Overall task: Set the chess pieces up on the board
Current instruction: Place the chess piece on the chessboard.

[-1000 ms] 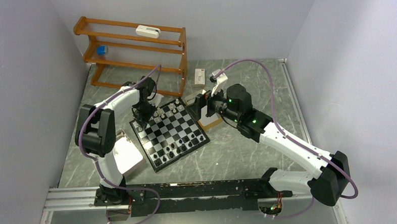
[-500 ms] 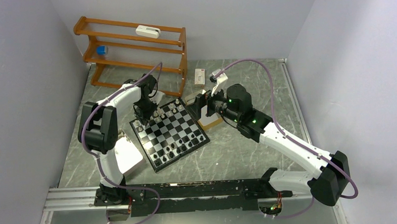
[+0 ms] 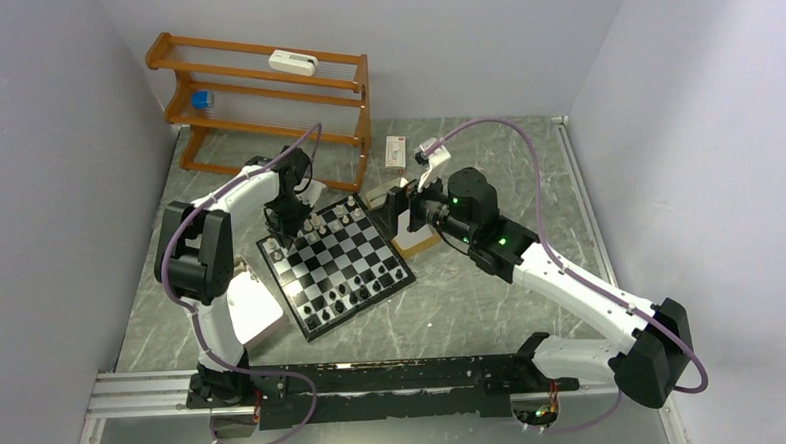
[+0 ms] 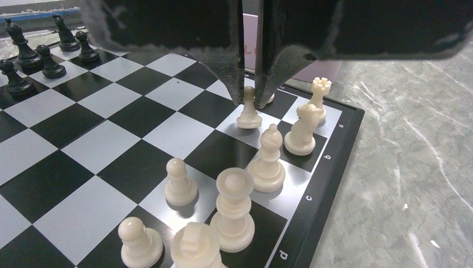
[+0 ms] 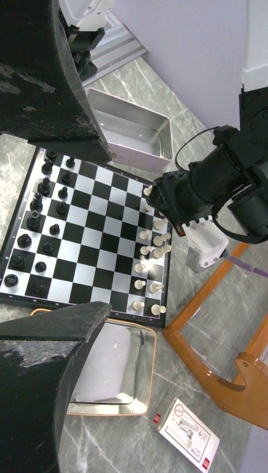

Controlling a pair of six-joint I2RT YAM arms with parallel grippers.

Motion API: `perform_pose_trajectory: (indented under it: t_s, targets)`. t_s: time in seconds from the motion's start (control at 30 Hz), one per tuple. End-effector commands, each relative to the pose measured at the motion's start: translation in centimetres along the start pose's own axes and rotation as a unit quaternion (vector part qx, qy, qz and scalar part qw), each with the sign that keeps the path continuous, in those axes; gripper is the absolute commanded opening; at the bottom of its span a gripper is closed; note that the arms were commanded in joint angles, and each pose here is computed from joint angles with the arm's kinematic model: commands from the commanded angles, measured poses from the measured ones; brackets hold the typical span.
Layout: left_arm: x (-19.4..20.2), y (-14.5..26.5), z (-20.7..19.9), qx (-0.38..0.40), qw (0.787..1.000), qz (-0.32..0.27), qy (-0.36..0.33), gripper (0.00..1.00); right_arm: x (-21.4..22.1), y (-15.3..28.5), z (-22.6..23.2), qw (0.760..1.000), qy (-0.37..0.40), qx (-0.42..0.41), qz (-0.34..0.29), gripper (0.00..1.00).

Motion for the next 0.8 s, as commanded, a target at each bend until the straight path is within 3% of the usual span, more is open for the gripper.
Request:
perform_pose_trajectory:
  t_s: [0.0, 0.77]
  targets:
    - [-0.26, 0.58, -0.05, 0.004, 1.000, 0.004, -0.008, 0.11, -0.30, -0.37, -0.11, 1.000, 0.005, -0.002, -0.015, 1.00]
    - [-0.36, 0.16, -0.20, 0.013, 1.000, 0.017, -0.010, 0.15, -0.29, -0.80, -0.05, 1.000, 0.004, -0.007, -0.008, 1.00]
Point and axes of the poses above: each gripper's point midway between its finger pads, its own y axis back along the fingers, its own z axis along the line the jaws close on, x = y × z, the point moved 10 cm from there along y, back along the fingers, and after that the axes turned 9 degrees about -y, right-handed, at the moved point
